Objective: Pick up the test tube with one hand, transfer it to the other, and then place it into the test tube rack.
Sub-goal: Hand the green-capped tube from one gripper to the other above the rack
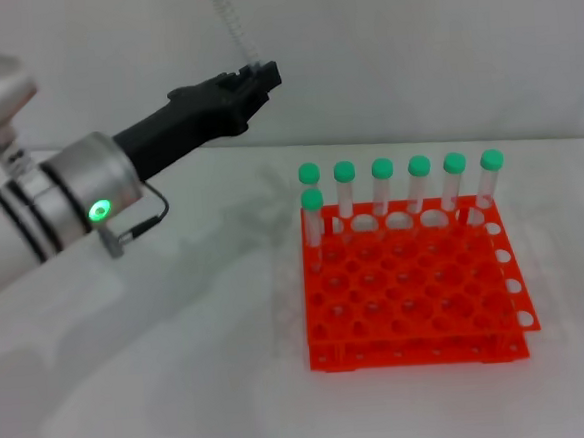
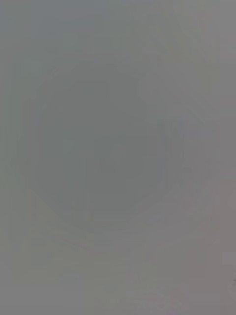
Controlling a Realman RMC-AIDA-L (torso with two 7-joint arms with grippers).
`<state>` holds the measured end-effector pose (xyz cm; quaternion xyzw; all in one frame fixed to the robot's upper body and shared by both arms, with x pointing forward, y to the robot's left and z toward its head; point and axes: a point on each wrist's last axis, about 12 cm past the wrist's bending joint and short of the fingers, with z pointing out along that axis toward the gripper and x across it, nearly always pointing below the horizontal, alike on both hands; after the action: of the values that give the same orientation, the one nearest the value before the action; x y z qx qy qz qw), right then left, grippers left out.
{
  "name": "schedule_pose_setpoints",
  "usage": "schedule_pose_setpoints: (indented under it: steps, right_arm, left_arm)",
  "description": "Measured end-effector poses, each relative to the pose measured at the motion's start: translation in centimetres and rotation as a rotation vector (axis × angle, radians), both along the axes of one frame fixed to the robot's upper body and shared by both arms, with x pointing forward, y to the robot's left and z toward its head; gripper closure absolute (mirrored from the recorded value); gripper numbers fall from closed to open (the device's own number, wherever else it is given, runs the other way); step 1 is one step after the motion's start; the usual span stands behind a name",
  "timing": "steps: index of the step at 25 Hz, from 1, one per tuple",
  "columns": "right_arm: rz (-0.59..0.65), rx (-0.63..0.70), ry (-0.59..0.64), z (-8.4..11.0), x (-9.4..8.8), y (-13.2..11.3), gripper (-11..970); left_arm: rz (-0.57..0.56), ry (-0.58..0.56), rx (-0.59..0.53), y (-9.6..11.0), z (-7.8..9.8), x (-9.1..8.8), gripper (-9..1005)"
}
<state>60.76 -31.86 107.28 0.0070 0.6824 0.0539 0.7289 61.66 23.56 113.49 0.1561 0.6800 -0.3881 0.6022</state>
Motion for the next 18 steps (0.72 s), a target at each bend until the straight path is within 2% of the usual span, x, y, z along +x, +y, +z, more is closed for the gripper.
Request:
schedule_pose_setpoints:
  steps: [5, 10, 14, 18]
  right_arm:
    - [0.061, 0.029, -0.013, 0.5, 0.2, 0.5, 91]
    - [0.174, 0.099, -0.027, 1.5, 0.6, 1.3, 91]
    - [0.333, 0.136, -0.026, 2.7, 0.7, 1.7, 93]
    - [0.52, 0.156, 0.047, 4.0, 1.2, 2.2, 98]
  left_arm:
    - [-0.15, -0.029, -0.059, 1.6, -0.7, -3.5, 801]
    - [-0.254, 0.002, -0.039, 3.4, -2.1, -6.7, 801]
    - [-0.257, 0.087, 0.043, 4.7, -3.7, -7.8, 801]
    - [-0.207, 0.167, 0.109, 5.7, -5.0, -7.6, 801]
